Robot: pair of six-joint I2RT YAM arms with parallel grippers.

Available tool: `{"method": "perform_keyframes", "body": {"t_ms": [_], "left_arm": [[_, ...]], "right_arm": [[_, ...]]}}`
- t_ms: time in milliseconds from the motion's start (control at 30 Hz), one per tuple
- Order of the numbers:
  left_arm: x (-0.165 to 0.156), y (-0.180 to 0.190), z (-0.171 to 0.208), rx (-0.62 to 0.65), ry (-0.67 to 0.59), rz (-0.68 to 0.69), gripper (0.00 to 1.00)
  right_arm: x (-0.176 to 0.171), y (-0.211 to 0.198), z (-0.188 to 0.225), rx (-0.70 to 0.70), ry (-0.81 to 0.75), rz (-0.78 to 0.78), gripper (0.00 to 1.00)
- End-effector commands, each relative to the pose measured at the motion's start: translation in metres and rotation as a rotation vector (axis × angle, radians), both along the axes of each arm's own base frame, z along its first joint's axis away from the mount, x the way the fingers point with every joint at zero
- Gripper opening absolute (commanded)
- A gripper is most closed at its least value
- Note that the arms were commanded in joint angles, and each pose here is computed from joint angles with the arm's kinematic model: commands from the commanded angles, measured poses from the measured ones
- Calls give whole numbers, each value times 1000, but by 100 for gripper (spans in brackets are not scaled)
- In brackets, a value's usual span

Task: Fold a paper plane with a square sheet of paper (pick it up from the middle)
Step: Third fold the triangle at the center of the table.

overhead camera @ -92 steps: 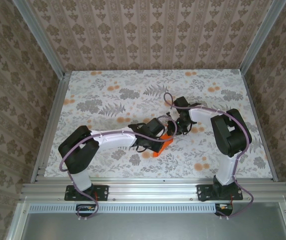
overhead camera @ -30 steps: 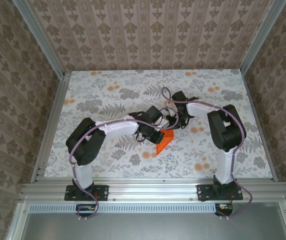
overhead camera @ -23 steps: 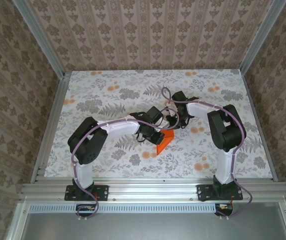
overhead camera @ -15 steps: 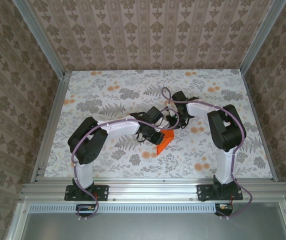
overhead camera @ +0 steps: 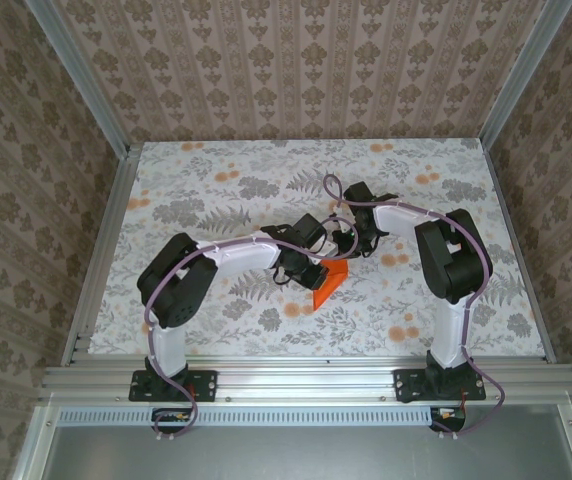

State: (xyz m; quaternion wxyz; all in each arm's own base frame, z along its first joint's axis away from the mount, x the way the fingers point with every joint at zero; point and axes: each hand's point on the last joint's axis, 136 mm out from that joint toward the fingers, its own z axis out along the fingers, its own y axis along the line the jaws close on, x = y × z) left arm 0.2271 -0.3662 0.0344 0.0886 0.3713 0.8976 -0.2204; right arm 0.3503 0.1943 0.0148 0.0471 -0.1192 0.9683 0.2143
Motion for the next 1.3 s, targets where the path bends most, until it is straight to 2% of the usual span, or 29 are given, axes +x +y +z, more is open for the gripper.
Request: {"method": "perform_keyframes", "body": {"t_ms": [0,500,733,867,1100,1267], "left_arm": [[2,8,-11,35,6,4,1],[-2,10,-21,51,35,4,2],[-4,10,-23,50,43,-1,2],[-4,9,-22,46,43,-2,2],[-4,5,-19,30,42,-9,2],[-2,3,-17,22,39,-11,3]], "right_arm": [[-9,-4,-7,-14,50,-4,7],[-7,0,0,19,49,-21,9],[6,-3,38,145,-12,-124,17],[11,-18,59,156,-71,-193,19],[-13,-27,64,183,-55,-227,19],[-34,-22,60,253,-18,-255,12]]}}
